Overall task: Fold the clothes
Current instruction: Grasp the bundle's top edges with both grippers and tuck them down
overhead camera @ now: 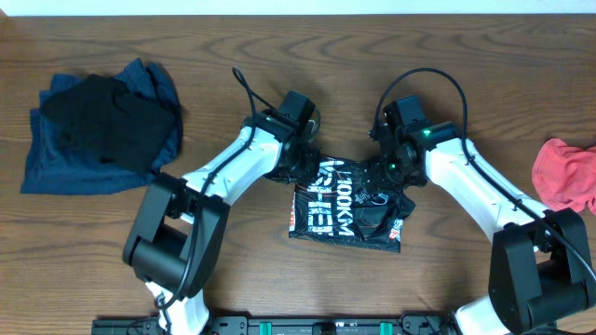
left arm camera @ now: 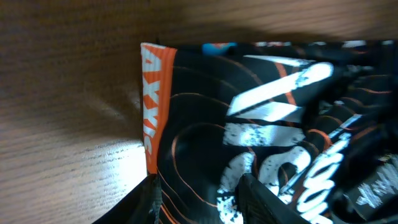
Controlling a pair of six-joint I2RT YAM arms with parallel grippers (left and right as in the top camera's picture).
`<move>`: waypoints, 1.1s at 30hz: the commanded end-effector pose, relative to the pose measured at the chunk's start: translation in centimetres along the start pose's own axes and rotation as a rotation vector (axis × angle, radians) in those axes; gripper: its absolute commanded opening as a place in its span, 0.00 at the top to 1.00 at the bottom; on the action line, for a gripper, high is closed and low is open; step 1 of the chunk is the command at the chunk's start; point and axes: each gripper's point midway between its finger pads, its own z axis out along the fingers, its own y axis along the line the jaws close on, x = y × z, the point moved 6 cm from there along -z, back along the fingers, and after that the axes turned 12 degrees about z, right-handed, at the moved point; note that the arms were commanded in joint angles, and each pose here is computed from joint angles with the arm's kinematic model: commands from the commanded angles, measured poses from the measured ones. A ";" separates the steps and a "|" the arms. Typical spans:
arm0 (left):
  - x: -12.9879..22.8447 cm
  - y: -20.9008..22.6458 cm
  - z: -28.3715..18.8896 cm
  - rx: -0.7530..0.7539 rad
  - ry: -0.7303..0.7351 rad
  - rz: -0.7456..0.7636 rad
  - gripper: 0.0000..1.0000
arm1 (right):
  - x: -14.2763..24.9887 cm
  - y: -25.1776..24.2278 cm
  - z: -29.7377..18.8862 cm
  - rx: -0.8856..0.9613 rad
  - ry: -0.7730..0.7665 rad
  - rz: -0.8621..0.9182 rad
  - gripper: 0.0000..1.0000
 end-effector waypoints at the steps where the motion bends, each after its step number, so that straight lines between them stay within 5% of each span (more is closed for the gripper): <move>1: 0.5 0.7 1.0 -0.016 0.033 0.001 0.57 | -0.6 -1.0 -0.2 0.111 -0.052 0.092 0.37; 6: 0.6 0.8 1.3 -0.017 0.042 -0.002 0.57 | -0.6 -2.4 -0.4 0.211 -0.072 0.166 0.50; 12: 0.6 0.8 1.3 -0.017 0.042 -0.001 0.57 | 0.1 -0.4 -0.2 0.054 0.001 0.057 0.37; 19: 0.6 0.8 1.3 -0.017 0.042 -0.002 0.57 | 0.8 1.3 -0.1 -0.061 0.046 -0.055 0.34; 33: 0.6 0.8 1.3 -0.017 0.042 -0.002 0.56 | 1.3 -0.5 0.7 0.099 0.023 -0.004 0.48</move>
